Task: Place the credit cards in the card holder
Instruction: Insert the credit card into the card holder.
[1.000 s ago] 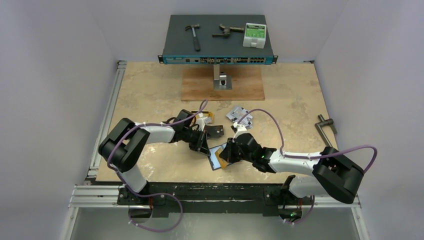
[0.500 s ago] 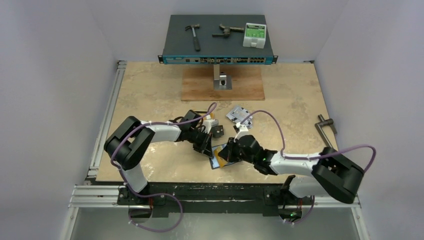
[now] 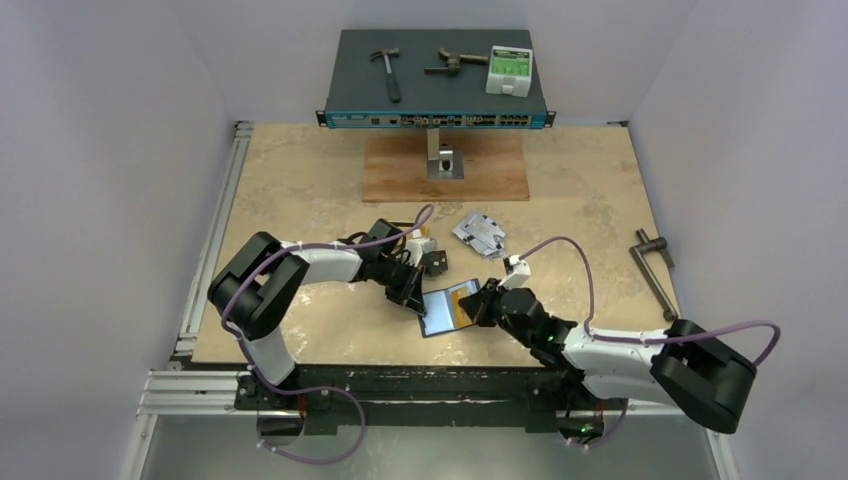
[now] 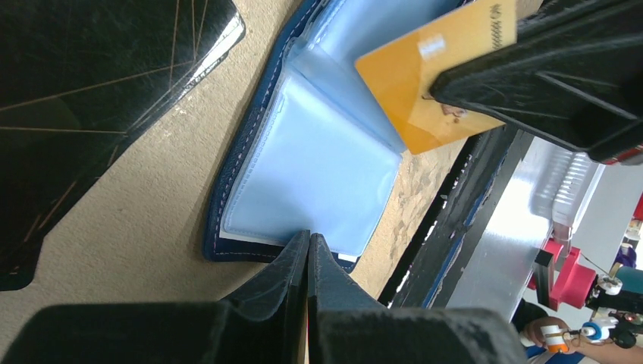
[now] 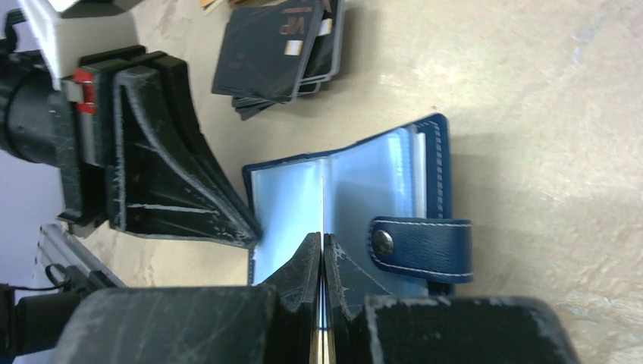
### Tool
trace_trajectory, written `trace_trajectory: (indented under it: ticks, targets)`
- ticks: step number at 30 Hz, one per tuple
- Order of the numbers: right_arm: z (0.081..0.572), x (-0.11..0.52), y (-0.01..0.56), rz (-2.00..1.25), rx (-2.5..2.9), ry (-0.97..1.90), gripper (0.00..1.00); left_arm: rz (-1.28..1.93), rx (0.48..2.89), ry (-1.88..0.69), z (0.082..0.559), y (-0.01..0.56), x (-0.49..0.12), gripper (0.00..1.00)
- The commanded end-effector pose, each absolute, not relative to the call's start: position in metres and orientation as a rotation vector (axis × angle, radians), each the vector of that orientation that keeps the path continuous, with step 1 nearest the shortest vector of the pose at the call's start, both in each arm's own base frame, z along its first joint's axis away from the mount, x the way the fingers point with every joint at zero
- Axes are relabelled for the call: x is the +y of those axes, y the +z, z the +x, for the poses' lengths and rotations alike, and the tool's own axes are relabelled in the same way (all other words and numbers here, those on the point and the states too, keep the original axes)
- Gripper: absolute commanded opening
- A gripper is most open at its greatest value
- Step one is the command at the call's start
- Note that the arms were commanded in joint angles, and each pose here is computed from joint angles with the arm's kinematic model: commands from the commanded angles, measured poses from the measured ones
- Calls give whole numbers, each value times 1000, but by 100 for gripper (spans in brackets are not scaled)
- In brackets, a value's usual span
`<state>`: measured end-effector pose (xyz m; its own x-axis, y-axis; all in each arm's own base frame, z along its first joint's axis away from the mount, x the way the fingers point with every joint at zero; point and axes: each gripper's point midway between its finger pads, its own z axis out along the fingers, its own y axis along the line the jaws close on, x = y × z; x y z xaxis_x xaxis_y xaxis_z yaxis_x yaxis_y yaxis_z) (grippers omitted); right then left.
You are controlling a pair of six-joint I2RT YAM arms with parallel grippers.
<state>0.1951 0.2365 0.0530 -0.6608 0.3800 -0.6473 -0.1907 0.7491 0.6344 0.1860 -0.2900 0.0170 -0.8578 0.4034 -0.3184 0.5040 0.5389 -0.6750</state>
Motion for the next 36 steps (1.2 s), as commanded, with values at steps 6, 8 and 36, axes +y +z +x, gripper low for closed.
trace_trajectory:
  ticks: [6, 8, 36]
  targets:
    - [211, 239, 62, 330, 1991, 986, 0, 818, 2675, -1102, 191, 2, -282, 0]
    - [210, 239, 60, 373, 1984, 1018, 0, 820, 2676, -1103, 191, 1, -281, 0]
    - [206, 252, 44, 449, 1964, 1161, 0, 827, 2661, -1102, 190, 4, -281, 0]
